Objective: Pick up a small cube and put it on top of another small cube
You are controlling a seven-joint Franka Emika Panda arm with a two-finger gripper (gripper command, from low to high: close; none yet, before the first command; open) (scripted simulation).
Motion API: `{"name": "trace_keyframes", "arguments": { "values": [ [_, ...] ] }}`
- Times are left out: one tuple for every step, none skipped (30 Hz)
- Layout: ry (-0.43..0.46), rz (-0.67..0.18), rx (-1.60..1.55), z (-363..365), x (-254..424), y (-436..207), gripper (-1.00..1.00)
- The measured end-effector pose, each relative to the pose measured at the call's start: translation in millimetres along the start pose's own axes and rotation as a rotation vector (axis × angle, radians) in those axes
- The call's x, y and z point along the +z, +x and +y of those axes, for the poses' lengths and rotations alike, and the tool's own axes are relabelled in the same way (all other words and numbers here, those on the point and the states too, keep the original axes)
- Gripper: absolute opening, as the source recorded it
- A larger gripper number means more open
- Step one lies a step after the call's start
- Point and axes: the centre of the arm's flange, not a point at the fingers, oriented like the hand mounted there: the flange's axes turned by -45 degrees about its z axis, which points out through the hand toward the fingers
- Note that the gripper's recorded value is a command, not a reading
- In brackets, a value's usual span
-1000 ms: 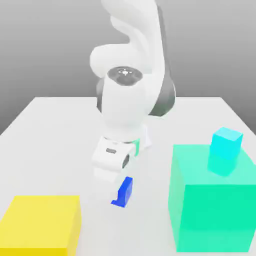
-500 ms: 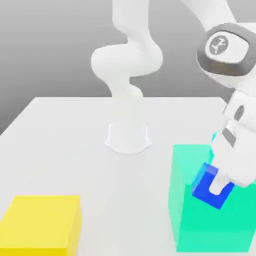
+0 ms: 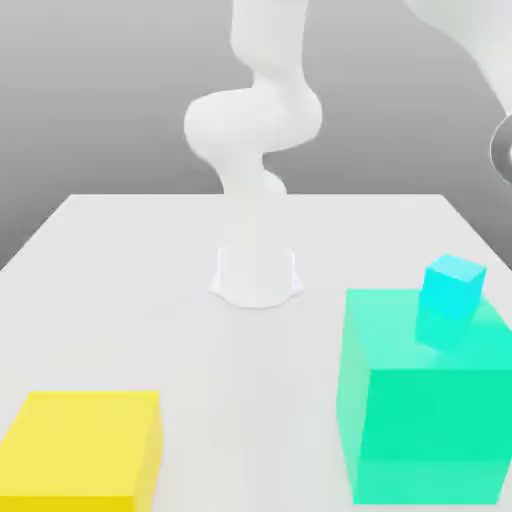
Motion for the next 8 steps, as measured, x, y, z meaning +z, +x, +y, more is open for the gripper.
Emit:
{"name": "trace_keyframes", "arguments": {
  "values": [
    [0.004, 0.014, 0.005, 2.1, 10.1, -3.9, -1.0],
    [0.006, 0.02, 0.008, 3.3, 22.8, -5.5, -1.0],
    [0.006, 0.023, 0.009, 3.9, 36.7, -6.2, -1.0],
    [0.006, 0.025, 0.01, 3.8, 51.4, -6.6, -1.0],
    [0.006, 0.026, 0.01, 3.5, 61.7, -6.9, 1.0],
    [0.006, 0.026, 0.01, 3.5, 61.7, -6.9, 1.0],
    [0.006, 0.026, 0.01, 3.5, 61.7, -6.9, 1.0],
    [0.006, 0.026, 0.01, 3.5, 61.7, -6.9, 1.0]
  ]
}}
